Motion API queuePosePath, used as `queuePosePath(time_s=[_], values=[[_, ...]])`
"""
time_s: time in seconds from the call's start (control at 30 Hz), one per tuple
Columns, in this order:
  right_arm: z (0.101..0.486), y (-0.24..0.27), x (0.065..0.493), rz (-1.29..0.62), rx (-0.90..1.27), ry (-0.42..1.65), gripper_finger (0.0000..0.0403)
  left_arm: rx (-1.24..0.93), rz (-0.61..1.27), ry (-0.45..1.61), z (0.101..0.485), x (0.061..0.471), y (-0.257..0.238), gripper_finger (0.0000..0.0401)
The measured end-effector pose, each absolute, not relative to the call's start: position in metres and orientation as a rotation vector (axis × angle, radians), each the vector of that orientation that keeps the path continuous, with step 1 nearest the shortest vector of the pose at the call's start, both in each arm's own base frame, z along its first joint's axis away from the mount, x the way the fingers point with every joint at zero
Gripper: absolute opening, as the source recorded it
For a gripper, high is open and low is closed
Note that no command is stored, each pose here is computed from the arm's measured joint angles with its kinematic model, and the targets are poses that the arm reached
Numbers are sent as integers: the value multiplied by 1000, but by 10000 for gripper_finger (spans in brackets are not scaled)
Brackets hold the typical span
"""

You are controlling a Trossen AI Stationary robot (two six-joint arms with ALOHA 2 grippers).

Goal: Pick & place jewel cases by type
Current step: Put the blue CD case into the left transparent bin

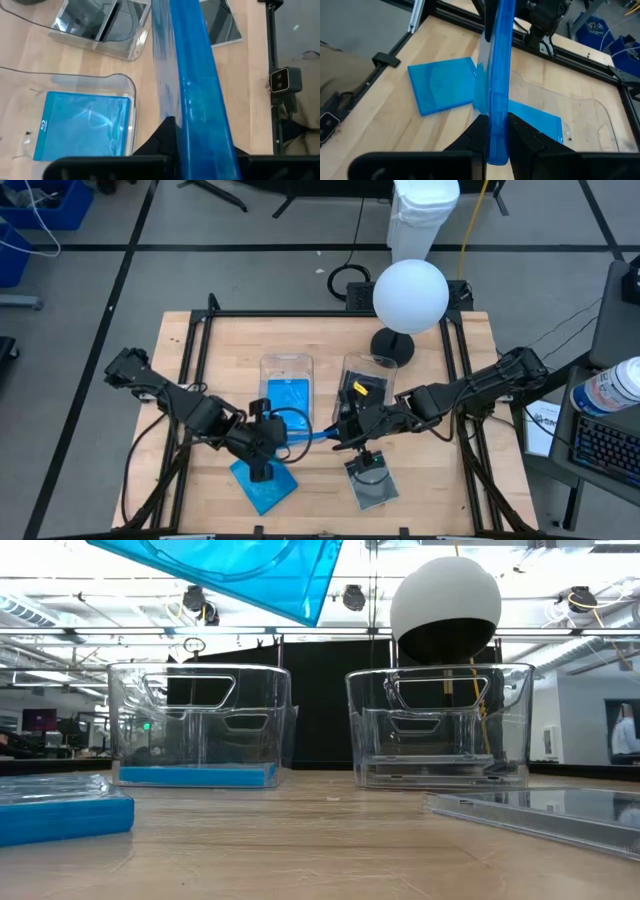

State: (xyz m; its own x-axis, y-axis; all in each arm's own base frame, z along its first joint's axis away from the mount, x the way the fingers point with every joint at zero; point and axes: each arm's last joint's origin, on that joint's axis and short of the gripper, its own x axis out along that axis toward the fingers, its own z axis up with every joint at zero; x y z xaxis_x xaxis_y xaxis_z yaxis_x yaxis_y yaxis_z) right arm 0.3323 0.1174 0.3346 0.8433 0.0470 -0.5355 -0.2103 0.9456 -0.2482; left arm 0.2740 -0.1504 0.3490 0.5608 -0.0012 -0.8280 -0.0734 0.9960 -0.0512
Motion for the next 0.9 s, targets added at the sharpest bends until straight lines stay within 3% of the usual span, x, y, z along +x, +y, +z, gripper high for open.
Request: queuePosePath(time_s=[0.2,0.47,0.63,0.9], values=[[337,119,333,138,-285,526,51,-31,50,954,349,269,-158,12],[342,116,330,69,-334,513,159,76,94,925,349,254,-173,11],[357,110,319,36,-259,472,221,166,126,851,352,238,-187,13],[370,114,300,16,-242,431,250,303,195,668,357,213,-213,17]])
